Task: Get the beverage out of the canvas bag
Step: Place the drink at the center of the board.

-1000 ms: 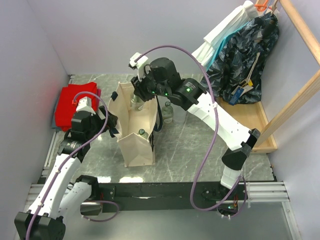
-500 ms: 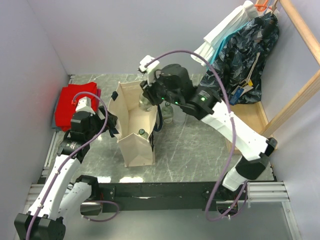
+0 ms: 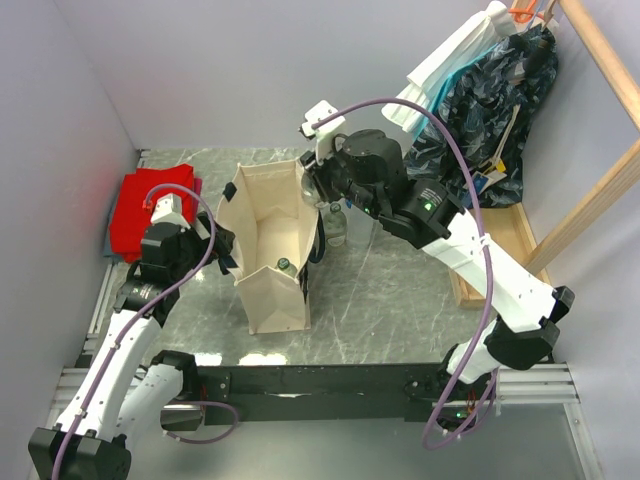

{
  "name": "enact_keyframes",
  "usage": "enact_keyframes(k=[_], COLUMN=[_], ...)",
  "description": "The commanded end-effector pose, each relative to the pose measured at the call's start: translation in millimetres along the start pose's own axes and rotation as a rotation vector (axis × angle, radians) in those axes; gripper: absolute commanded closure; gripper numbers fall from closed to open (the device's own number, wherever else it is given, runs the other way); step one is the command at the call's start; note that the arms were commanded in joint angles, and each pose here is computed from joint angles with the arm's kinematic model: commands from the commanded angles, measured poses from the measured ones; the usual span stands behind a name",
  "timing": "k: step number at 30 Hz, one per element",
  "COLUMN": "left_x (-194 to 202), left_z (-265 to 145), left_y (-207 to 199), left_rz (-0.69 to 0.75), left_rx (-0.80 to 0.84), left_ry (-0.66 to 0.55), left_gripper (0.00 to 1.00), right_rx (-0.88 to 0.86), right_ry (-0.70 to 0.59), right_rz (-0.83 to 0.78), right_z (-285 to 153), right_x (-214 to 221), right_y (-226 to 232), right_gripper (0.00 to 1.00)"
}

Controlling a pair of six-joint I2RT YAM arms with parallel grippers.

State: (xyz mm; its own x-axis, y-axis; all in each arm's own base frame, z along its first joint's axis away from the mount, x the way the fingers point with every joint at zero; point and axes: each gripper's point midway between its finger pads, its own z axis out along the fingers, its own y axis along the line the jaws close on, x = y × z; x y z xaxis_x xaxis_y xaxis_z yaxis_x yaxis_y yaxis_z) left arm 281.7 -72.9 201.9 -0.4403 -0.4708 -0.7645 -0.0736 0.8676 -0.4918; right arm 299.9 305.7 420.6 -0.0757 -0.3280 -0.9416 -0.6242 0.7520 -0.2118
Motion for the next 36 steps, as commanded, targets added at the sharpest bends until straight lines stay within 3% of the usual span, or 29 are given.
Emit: enact_keyframes(k=[1, 22, 36], left_x=[-14.7, -14.0, -13.0], left_z=[-4.2, -4.6, -2.6], left_y=[-12.3, -12.2, -12.9], left_rz=[0.023, 0.018, 0.023], left_rx=[0.04, 0.042, 0.045], left_ry=[-0.037, -0.037, -0.028], left_gripper=[0.04, 0.04, 0.04], right_rx=[0.126, 0.223, 0.216], right_ry=[-0.233, -0.24, -0.136], right_rz=[0.069, 0.133, 0.192], right_z=[-36.0, -61.4, -52.5], right_x=[-63.5, -47.7, 7.4], right_y=[-35.0, -69.6, -68.8], right_gripper=[1.0, 1.0, 1.0])
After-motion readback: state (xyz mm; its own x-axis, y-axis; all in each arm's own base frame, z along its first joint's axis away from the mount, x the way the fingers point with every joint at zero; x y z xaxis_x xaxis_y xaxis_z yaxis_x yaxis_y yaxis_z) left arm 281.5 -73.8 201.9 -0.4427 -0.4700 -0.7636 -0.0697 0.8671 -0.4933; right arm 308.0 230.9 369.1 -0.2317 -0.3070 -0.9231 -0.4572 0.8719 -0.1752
